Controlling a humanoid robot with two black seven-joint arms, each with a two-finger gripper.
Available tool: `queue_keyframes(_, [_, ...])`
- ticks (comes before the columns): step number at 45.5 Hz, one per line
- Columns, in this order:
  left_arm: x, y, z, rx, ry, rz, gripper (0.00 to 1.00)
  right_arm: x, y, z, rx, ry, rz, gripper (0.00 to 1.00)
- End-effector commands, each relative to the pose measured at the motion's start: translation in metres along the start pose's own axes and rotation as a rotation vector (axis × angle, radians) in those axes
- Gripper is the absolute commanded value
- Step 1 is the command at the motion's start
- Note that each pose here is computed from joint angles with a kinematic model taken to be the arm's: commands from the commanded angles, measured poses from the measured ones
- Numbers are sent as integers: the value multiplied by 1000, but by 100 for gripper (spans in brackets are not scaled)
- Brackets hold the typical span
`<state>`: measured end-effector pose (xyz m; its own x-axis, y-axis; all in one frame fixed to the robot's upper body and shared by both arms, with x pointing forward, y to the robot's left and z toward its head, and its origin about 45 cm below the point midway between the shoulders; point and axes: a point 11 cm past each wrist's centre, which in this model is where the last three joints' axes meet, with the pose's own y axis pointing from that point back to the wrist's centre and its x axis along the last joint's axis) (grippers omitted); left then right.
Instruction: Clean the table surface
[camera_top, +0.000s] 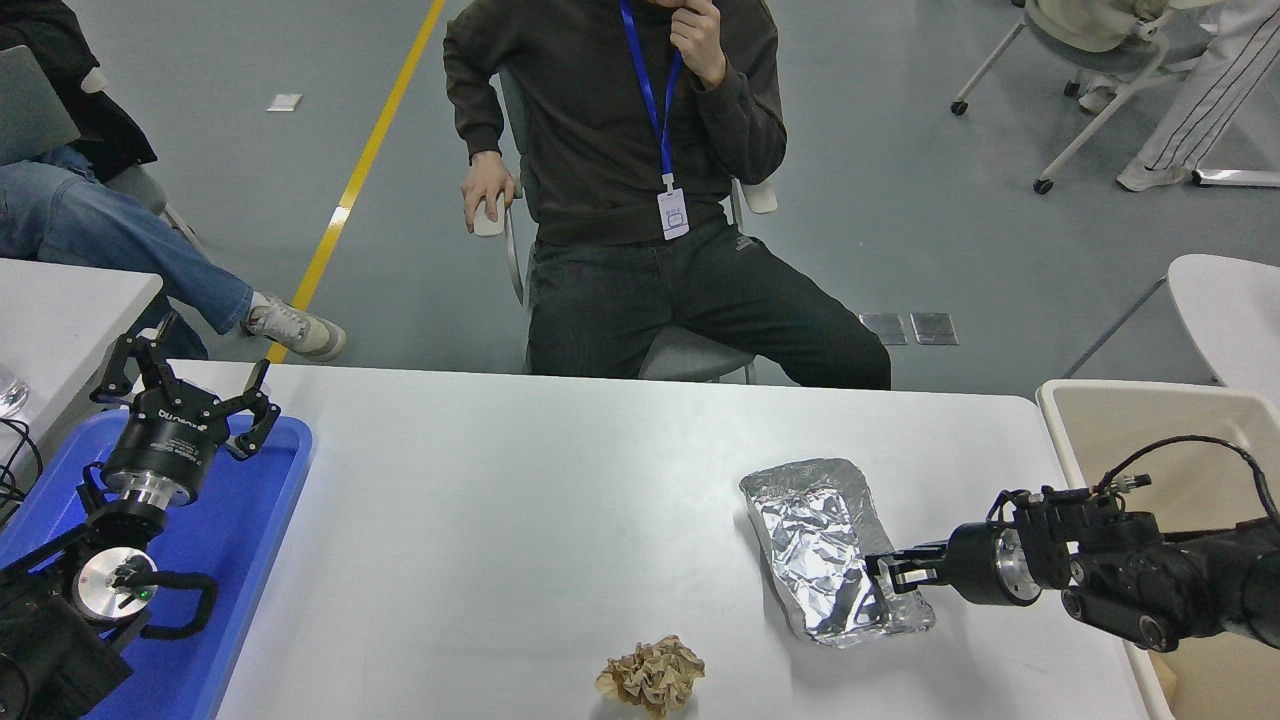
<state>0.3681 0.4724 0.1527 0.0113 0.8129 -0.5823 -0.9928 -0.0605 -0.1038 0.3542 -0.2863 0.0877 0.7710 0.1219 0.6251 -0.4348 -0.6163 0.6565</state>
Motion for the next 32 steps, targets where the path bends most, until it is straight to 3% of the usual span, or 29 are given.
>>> queue_keyframes(1, [0, 0, 0, 0, 1, -1, 100, 43, 5, -24, 87, 4, 81, 0])
queue_keyframes(13, [0, 0, 0, 0, 1, -1, 100, 125, 25, -59, 157, 55, 182, 0])
queue_keyframes(32, [0, 0, 0, 0, 1, -1, 100, 231, 91, -64, 171, -50, 422, 0])
